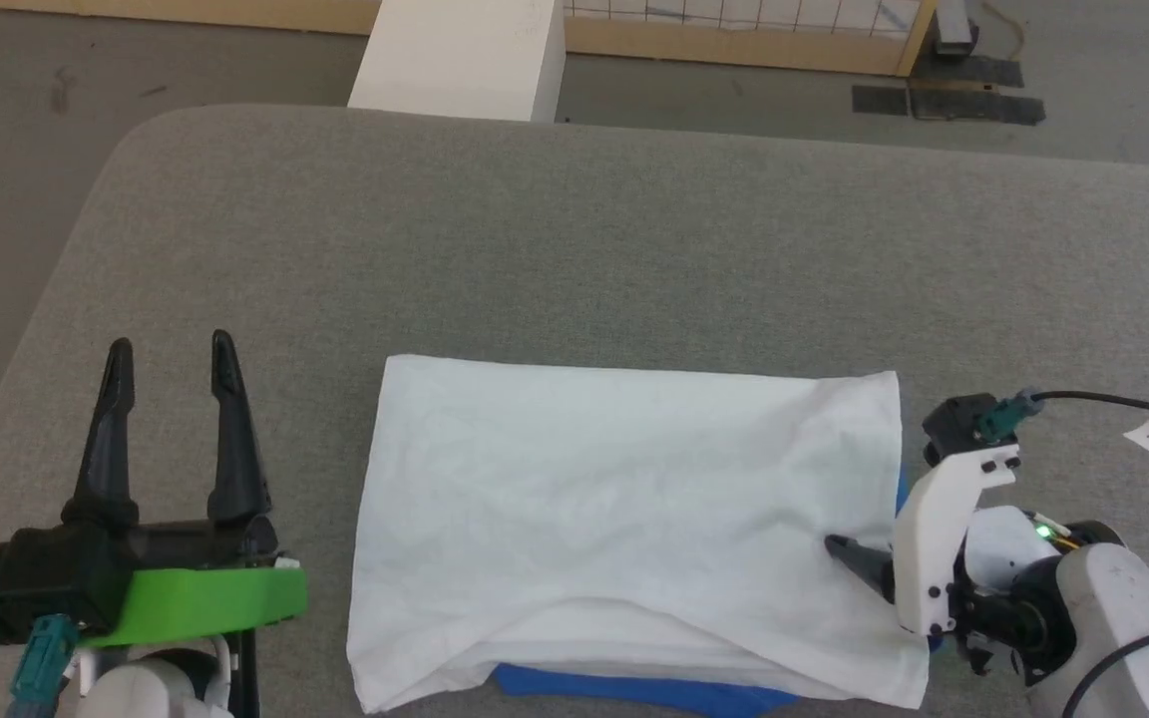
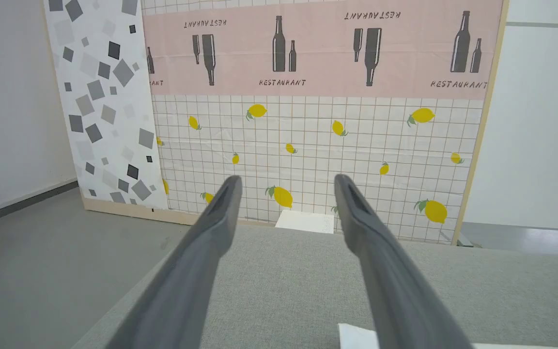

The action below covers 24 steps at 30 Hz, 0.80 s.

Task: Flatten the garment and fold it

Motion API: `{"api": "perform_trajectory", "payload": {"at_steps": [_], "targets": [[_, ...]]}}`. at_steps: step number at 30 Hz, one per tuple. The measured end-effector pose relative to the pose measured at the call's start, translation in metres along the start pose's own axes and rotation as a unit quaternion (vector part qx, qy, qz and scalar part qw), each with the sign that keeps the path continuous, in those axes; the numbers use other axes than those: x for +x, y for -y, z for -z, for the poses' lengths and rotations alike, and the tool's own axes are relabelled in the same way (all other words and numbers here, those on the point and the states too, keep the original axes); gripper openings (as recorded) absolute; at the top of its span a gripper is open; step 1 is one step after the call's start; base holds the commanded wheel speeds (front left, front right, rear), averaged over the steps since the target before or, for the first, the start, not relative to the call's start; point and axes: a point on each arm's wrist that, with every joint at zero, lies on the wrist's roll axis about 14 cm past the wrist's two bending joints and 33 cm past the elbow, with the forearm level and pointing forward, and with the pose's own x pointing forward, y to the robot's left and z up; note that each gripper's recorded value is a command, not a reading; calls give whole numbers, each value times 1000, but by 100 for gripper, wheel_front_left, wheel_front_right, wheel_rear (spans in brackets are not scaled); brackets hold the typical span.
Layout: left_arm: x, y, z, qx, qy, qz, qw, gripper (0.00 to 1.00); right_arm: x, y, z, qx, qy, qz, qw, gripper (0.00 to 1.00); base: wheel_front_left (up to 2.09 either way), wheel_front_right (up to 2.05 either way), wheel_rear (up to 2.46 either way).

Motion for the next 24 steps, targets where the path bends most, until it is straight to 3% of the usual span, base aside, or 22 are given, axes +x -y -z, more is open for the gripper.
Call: {"api": "perform_trajectory", "payload": {"at_steps": [9, 11, 12, 20, 24], "targets": [[-3, -1, 9, -1, -12, 0, 1000, 100, 11, -27, -2, -19, -6, -43, 999, 100, 0, 0, 0], [-4, -1, 12, -3, -17, 0, 1000, 100, 11, -24, -1, -19, -9, -41, 999, 29, 0, 0, 0], [-4, -1, 13, -4, -18, 0, 1000, 100, 11, -22, -2, -17, -9, -38, 999, 0, 0, 0, 0], [-6, 2, 20, -9, -28, 8, 1000, 100, 4, 3, -8, 27, 14, -18, 999, 0, 0, 0, 0], [-7, 6, 25, -14, -35, 12, 999, 100, -12, 47, -13, 59, 35, 30, 997, 0, 0, 0, 0]]}}
